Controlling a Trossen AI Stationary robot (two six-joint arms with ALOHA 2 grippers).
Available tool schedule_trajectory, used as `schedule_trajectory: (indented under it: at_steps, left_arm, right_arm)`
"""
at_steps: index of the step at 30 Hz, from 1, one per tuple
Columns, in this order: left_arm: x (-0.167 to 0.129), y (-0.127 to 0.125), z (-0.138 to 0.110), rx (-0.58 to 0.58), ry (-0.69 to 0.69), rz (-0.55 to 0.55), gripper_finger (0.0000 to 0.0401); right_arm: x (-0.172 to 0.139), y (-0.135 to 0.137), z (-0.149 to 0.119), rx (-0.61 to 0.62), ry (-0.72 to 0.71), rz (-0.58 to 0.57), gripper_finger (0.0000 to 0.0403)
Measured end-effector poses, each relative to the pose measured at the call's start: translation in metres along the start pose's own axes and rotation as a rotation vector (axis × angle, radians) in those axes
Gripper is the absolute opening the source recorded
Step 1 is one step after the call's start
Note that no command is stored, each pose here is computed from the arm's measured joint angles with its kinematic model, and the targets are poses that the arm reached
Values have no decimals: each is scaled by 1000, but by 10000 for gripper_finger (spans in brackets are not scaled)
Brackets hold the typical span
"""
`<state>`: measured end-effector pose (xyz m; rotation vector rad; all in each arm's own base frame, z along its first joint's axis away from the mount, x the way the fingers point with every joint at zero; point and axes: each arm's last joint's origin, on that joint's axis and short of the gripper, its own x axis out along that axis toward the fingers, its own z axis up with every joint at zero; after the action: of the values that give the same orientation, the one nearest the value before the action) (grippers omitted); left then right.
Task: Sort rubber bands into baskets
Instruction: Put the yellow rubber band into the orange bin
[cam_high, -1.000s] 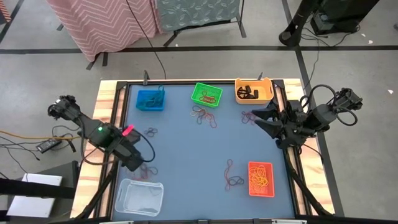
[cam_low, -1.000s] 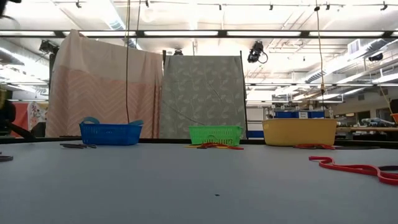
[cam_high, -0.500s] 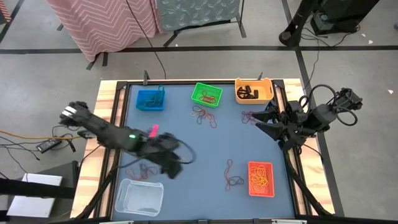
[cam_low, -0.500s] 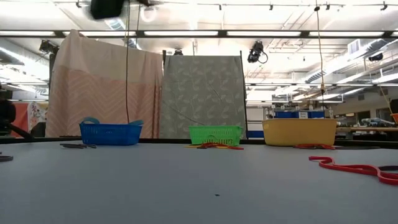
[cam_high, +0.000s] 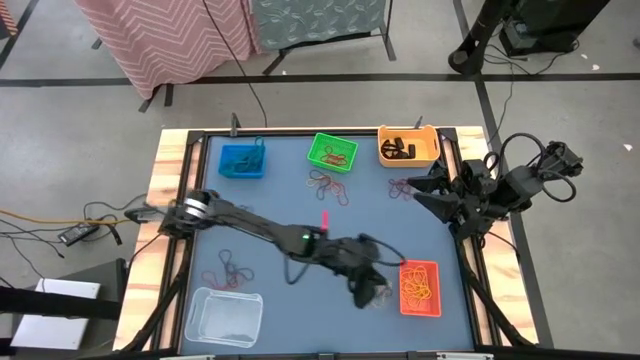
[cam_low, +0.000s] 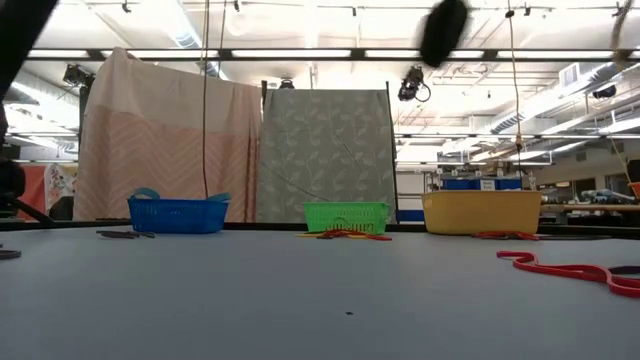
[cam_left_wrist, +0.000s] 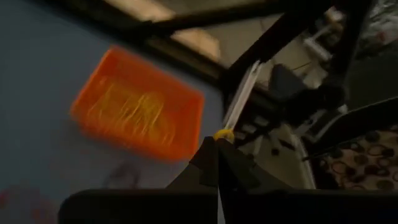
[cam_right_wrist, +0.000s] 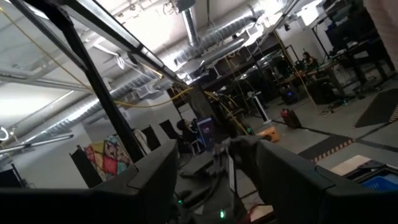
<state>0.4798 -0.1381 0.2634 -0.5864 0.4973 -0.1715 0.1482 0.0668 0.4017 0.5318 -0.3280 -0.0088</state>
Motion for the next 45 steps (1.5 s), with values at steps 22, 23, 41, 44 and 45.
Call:
schedule_trajectory:
  at_steps: [22,23,41,44,45]
  left_arm:
    - [82,24,27,166,-191,4,22]
    - [83,27,26,177,-185,15,27]
    - [77,39,37,184,-141,-61,197]
    - [54,47,55,174,-11,-72,206]
    - [44,49,61,190,35,-53,207]
  right_arm:
    - [-3,0,4,-11,-19,6,231]
    - [-3,0,4,-12,-19,6,231]
    - [-2,0,4,-14,-18,5,231]
    - [-2,0,4,-8,-18,5,231]
    - [-2,0,4,-9,-18,5,231]
